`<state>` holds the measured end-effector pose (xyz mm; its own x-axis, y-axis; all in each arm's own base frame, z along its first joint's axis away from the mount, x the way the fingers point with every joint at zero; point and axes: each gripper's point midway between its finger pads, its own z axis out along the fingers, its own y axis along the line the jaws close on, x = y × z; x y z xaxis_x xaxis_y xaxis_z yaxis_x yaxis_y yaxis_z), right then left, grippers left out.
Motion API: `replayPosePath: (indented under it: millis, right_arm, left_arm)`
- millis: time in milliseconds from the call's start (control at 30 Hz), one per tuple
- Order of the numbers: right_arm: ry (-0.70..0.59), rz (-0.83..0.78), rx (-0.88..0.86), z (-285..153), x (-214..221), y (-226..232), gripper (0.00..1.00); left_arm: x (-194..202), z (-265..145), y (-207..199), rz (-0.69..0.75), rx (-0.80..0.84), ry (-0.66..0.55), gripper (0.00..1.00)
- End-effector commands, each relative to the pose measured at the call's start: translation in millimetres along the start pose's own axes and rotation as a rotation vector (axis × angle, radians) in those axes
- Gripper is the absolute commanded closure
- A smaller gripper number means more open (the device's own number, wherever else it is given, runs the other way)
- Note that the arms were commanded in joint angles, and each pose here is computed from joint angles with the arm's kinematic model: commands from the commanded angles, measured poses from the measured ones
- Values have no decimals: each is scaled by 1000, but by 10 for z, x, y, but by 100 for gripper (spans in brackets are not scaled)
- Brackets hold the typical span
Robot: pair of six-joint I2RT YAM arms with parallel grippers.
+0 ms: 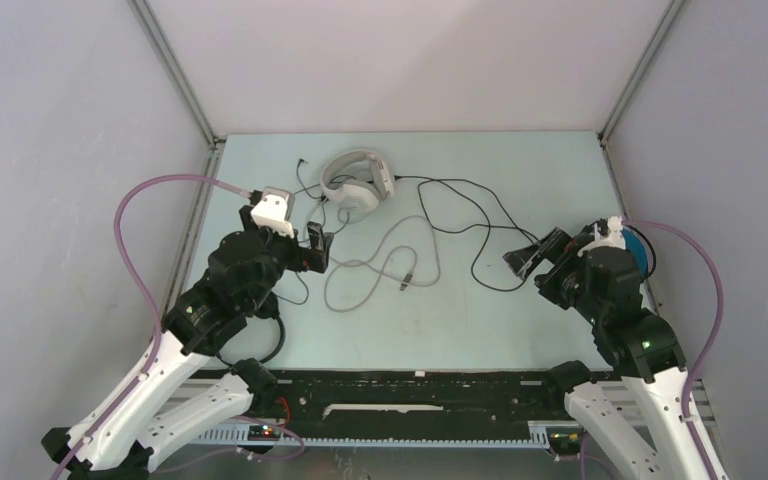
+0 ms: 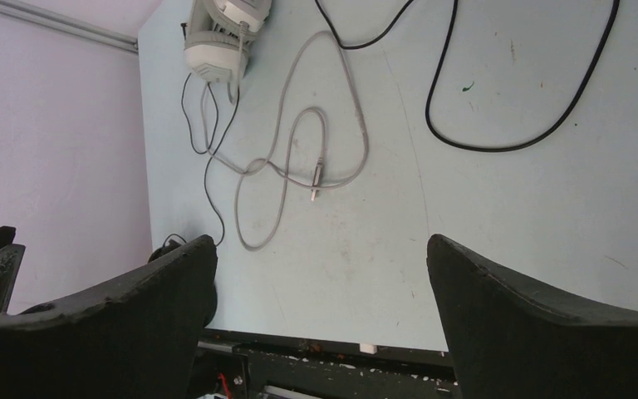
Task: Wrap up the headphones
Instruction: Pick up the headphones from the center of the board.
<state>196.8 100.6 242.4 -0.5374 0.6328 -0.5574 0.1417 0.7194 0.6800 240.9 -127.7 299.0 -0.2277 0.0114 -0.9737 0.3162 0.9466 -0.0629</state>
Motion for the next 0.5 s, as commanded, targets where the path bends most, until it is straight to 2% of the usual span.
replayPosePath:
  millis: [0, 200, 333, 467]
  right_arm:
    - [-64, 26, 42, -2, -141, -37, 0]
    - [-99, -15, 117, 144, -240, -143, 4]
    - [-207, -108, 180, 347, -536, -189, 6]
    - [-257, -231, 370, 643, -833, -488, 8]
  left_arm:
    - [-247, -79, -38, -43, 25, -58, 0]
    - [-266, -95, -48, -50, 35, -64, 0]
    - [-263, -100, -47, -54, 38, -61, 0]
    - [-281, -125, -54, -64, 48, -74, 0]
